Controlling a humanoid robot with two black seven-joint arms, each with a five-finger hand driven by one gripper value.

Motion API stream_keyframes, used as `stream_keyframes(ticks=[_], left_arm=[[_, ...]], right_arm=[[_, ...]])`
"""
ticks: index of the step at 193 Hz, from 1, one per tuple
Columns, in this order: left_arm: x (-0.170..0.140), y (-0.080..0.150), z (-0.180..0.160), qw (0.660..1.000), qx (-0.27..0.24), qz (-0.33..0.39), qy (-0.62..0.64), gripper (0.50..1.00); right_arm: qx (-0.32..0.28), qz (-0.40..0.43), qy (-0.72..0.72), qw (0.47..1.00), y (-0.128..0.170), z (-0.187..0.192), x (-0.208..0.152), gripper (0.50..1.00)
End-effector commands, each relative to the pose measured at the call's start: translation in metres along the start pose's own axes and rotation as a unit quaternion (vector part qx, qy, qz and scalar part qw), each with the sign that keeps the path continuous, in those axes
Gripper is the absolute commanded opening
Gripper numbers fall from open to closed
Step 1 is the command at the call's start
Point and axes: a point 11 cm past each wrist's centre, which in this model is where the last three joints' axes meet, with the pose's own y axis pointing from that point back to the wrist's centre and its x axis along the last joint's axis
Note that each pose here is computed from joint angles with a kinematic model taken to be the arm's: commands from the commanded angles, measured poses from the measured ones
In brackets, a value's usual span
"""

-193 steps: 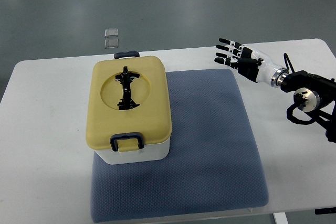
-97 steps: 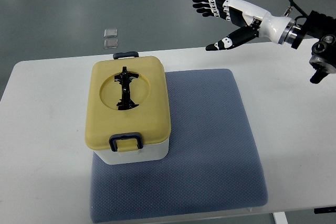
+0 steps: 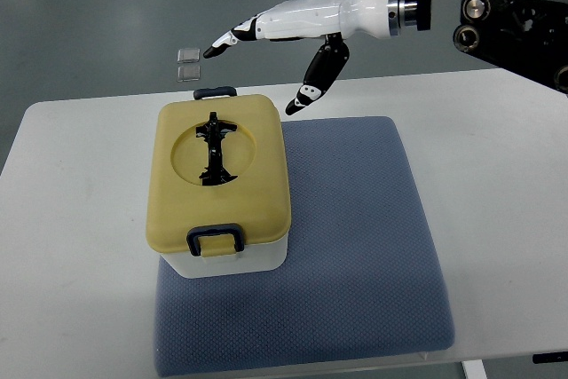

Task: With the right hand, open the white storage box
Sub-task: 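Raise the right hand and move it over the yellow lid's black handle, then lower the right hand and close its fingers around the black lid handle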

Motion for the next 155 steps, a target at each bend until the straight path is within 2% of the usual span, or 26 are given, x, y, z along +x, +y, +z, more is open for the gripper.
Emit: stream_keyframes(ticks=[1,36,65,122,155], left_arm=[[0.0,0.0,0.0,1.0,0.0,0.0,0.0,1.0],[0.0,0.0,0.0,1.0,0.0,0.001,0.0,1.0],[0.0,0.0,-0.001,1.0,0.001,0.0,0.0,1.0],[0.0,0.0,0.0,1.0,0.0,0.001,0.0,1.0],[0.0,0.0,0.0,1.0,0.0,0.001,0.0,1.0]], right_arm=[[0.015,-0.034,0.046,0.998,-0.024,-0.02,0.006,0.938],[0.022,-0.085,0.108,0.99,-0.061,-0.038,0.003,0.936],[0.012,-0.1,0.128,0.987,-0.082,-0.036,0.001,0.936],[-0.009,-0.127,0.142,0.982,-0.084,-0.024,-0.013,0.932],[0.006,-0.14,0.154,0.978,-0.097,-0.033,-0.023,0.883]])
